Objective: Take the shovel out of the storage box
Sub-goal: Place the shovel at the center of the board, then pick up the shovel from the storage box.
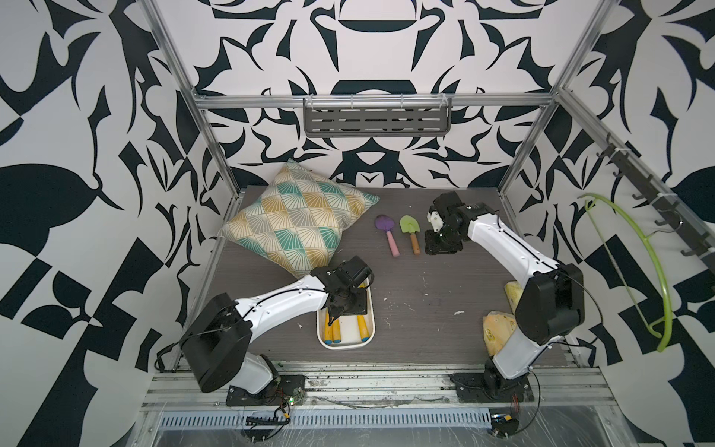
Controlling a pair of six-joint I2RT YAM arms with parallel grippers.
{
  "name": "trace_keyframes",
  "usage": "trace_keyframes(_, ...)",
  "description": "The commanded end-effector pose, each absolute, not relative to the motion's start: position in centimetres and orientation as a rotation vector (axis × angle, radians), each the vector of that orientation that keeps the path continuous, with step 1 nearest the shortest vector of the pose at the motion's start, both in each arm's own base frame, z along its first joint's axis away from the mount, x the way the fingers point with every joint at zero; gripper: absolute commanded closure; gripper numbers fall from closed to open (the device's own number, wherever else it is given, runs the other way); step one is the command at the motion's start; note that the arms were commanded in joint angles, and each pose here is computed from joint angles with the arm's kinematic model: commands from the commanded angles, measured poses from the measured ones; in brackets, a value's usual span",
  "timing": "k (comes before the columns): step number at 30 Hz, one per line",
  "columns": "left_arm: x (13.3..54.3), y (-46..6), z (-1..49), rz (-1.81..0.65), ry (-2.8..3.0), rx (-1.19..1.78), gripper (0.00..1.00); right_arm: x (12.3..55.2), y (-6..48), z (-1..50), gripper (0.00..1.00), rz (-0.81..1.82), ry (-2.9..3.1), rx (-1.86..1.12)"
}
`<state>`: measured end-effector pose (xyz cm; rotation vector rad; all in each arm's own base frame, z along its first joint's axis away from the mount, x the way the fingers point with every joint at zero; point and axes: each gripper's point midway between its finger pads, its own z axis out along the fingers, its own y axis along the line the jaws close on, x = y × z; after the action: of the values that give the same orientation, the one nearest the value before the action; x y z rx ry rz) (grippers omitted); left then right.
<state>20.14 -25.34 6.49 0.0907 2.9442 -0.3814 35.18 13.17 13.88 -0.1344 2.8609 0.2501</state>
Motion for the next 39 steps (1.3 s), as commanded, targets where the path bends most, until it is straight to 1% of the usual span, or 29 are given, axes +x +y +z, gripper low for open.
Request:
trace_keyframes(1, 20.7, -25.1, 5.8, -0.281, 2.951, 0.128, 0.48, 34.4, 13.5, 14.8, 0.62, 0.298, 2.829, -0.138)
trace_keyframes(4, 20.8, -25.6, 5.1, -0.255, 2.966, 0.16, 0.52, 33.7, 13.5, 14.5, 0.62, 0.32, 2.833, -0.14)
trace_keyframes(7, 20.4, -25.8, 4.1, -0.21, 3.002, 0.169, 0.53, 33.0, 13.5, 14.3, 0.62, 0.337, 2.832, -0.132)
trace_keyframes(11, 19.7, -24.7, 2.6, -0.069, 3.043, 0.205, 0.54, 32.4, 13.3, 14.2, 0.62, 0.341, 2.829, -0.13)
trace_keyframes(15, 19.4, -23.9, 1.7, -0.015, 3.057, 0.211, 0.59, 32.1, 13.3, 14.3, 0.62, 0.349, 2.825, -0.134)
trace_keyframes(19, 19.5, -23.4, 1.4, 0.023, 3.046, 0.227, 0.61, 32.2, 13.5, 14.5, 0.62, 0.361, 2.815, -0.137)
trace_keyframes(21, 19.5, -23.5, 1.2, 0.033, 3.051, 0.243, 0.65, 32.3, 13.6, 14.5, 0.62, 0.372, 2.811, -0.14)
trace_keyframes(23, 19.4, -23.5, 1.0, 0.033, 3.061, 0.247, 0.72, 32.4, 13.8, 14.6, 0.62, 0.384, 2.812, -0.141)
trace_keyframes(24, 19.3, -23.5, 0.9, 0.033, 3.064, 0.243, 0.74, 32.4, 13.9, 14.7, 0.62, 0.39, 2.808, -0.142)
trace_keyframes(25, 19.3, -23.4, 1.0, 0.031, 3.063, 0.241, 0.76, 32.4, 13.9, 14.8, 0.63, 0.394, 2.806, -0.143)
trace_keyframes(29, 19.2, -23.2, 1.6, 0.011, 3.05, 0.238, 0.89, 32.6, 14.3, 15.7, 0.63, 0.43, 2.767, -0.147)
trace_keyframes(30, 19.3, -23.4, 2.1, -0.01, 3.039, 0.238, 0.94, 32.7, 14.4, 16.1, 0.63, 0.442, 2.75, -0.151)
trace_keyframes(34, 20.5, -23.8, 4.1, -0.065, 2.993, 0.236, 1.0, 33.0, 15.4, 17.5, 0.63, 0.524, 2.681, -0.163)
trace_keyframes(39, 22.5, -24.1, 7.7, -0.163, 2.907, 0.215, 1.0, 32.9, 16.6, 18.7, 0.61, 0.644, 2.625, -0.187)
